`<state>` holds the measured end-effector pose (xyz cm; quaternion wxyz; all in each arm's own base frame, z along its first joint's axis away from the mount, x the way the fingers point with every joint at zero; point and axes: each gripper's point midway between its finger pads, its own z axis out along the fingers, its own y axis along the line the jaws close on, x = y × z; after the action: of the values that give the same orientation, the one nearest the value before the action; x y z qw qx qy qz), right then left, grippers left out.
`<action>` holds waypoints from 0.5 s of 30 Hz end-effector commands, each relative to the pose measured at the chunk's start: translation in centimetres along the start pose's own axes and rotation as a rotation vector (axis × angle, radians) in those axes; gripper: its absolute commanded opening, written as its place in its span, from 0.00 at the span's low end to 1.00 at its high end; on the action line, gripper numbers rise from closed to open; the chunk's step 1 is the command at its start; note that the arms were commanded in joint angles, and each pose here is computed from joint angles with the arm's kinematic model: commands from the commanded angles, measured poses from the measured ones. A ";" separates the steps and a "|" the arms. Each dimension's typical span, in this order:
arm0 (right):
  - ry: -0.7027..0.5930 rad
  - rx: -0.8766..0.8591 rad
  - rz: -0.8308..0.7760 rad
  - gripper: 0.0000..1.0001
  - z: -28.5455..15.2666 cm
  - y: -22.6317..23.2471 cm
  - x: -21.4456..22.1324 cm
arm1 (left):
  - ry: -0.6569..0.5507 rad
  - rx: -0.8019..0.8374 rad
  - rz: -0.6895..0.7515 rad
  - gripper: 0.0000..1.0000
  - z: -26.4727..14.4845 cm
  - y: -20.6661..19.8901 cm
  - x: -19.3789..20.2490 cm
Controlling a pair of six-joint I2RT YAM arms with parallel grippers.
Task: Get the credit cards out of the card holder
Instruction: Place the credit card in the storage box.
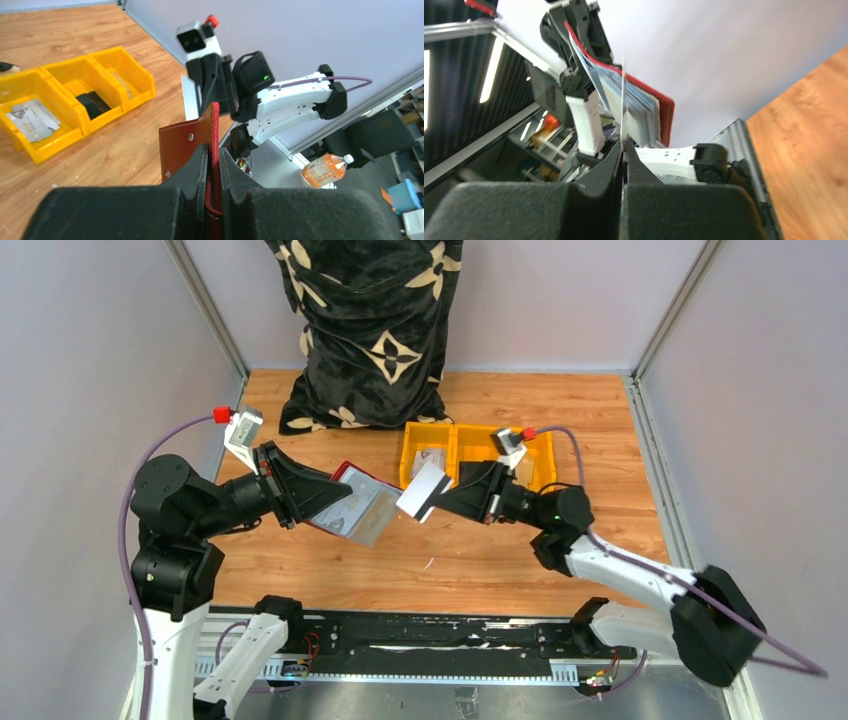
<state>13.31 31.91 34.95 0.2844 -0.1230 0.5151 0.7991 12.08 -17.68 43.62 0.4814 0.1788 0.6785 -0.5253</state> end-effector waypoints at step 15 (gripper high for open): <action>0.106 0.990 -0.223 0.00 -12.5 -12.8 -9.8 | 0.044 -0.087 0.158 0.00 -0.8 2.3 1.9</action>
<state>26.69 21.89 28.71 0.4116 -0.0564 0.7836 0.4620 12.94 -16.72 40.98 0.5022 0.2052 0.7019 -0.4616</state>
